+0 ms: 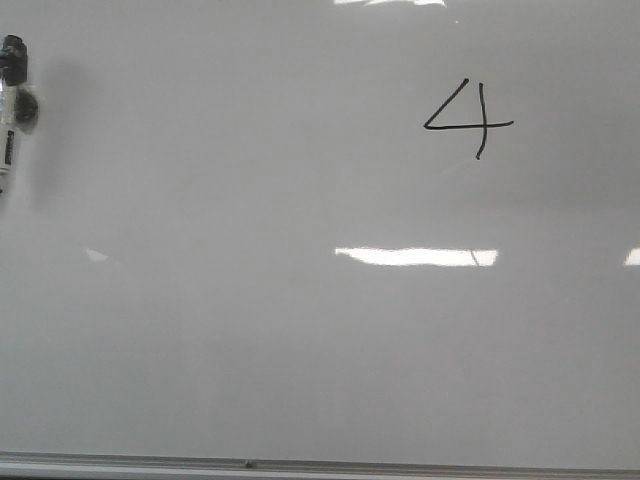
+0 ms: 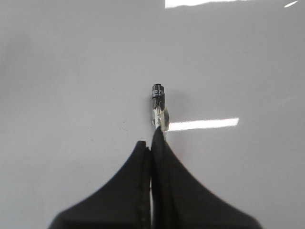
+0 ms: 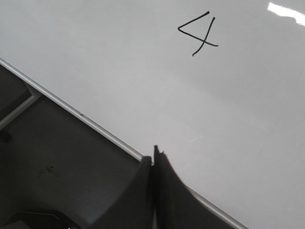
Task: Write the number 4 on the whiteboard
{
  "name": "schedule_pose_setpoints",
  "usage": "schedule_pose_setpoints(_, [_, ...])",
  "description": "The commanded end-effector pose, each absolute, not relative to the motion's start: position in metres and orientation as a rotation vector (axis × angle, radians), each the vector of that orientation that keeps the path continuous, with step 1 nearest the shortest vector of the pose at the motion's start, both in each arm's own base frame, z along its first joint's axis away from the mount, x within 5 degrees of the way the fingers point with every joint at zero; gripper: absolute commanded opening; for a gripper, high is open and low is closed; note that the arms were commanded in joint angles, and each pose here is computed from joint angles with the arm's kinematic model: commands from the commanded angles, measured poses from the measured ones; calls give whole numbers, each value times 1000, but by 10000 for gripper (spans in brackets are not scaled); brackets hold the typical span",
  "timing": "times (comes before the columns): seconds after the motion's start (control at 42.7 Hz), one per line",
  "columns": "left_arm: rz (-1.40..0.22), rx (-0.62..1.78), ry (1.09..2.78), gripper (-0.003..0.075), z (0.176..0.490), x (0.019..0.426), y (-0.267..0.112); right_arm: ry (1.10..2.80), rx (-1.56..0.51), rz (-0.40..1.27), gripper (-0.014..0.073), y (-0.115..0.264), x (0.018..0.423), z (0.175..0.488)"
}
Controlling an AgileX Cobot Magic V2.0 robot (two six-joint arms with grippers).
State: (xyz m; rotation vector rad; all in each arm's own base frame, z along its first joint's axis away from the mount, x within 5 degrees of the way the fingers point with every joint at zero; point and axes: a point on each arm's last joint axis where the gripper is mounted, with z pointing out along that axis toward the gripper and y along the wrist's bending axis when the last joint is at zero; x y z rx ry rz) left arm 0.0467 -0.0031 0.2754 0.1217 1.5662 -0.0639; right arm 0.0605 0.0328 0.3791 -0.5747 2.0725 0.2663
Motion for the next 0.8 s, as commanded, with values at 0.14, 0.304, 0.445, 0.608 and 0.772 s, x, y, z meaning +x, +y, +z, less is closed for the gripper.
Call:
schedule_pose_setpoints(0.14, [-98,142,1430,-20,263,51,-8,1987,-547,278,-69,33,62,393])
schedule_pose_setpoints(0.304, [-136,126,1427,-20,246,55,-10,1987,-547,278,-69,33,62,393])
schedule_pose_setpoints(0.445, [-154,69,1460,-20,234,58,-8,1987,-547,278,-69,33,62,393])
schedule_pose_setpoints(0.608, [-149,43,1444,-20,222,58,-7,1987,-547,278,-69,33,62,393])
schedule_pose_setpoints(0.772, [-150,33,1428,-20,214,54,-6,1988,-547,278,-69,33,62,393])
